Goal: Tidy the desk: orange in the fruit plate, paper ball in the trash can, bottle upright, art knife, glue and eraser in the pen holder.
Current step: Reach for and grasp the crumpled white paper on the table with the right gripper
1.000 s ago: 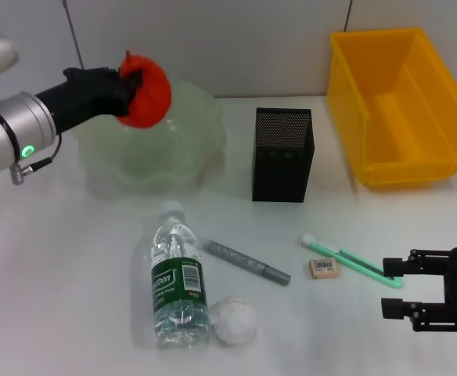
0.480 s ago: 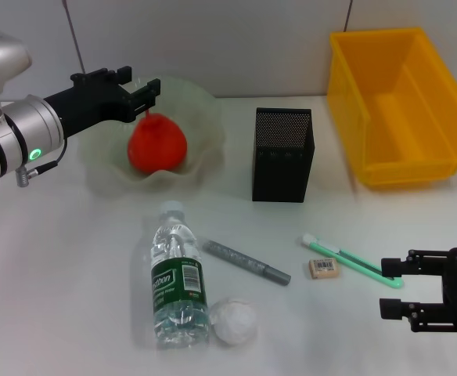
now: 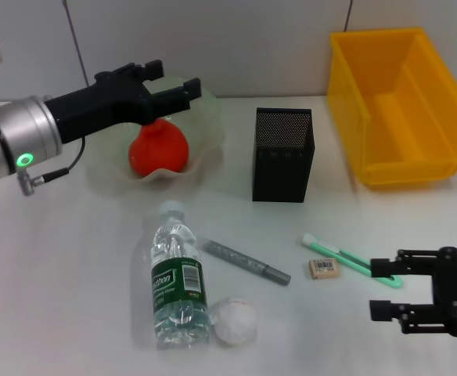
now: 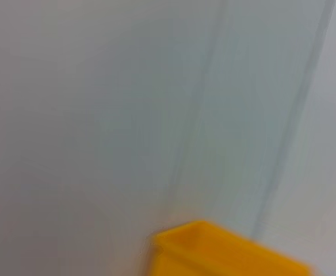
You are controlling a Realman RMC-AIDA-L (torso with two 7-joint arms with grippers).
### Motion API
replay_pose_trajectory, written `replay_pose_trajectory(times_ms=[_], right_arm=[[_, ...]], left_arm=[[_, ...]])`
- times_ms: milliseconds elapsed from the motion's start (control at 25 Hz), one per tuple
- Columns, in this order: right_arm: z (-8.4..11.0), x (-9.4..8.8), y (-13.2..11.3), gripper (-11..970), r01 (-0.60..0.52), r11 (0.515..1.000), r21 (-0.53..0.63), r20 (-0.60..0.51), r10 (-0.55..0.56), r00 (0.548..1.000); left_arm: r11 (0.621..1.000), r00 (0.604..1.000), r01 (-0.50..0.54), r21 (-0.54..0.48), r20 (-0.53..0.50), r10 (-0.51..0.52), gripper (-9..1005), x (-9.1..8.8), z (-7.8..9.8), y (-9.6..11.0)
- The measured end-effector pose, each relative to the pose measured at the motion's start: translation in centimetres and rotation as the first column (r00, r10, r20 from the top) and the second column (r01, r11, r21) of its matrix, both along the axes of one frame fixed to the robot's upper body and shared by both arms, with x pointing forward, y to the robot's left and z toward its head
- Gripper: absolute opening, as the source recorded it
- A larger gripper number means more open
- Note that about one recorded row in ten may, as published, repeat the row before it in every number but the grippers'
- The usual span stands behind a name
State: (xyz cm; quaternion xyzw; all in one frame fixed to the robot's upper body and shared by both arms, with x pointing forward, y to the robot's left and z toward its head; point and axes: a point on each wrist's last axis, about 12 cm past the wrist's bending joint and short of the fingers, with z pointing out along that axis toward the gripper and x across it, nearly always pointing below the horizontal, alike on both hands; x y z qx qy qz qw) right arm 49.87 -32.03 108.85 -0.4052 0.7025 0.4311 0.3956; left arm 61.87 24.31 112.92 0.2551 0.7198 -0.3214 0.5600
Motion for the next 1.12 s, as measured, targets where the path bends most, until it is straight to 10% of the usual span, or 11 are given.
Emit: replay_pose_trajectory(times_ms=[440, 1120], right_arm=[[2.2, 3.4, 2.9, 638, -0.137, 0.988, -0.069, 0.022, 0.138, 0.99], [4.3, 7.9, 11.9, 633, -0.391, 0.85, -0.354, -0.047, 0.401, 0.915]], left_arm=[[0.877, 0.886, 0.455, -0.155, -0.023, -0.464, 861, -7.8, 0.2, 1.9], [0.863, 0.864, 0.5, -0.078, -0.031, -0.503, 863, -12.3, -2.5, 5.8]])
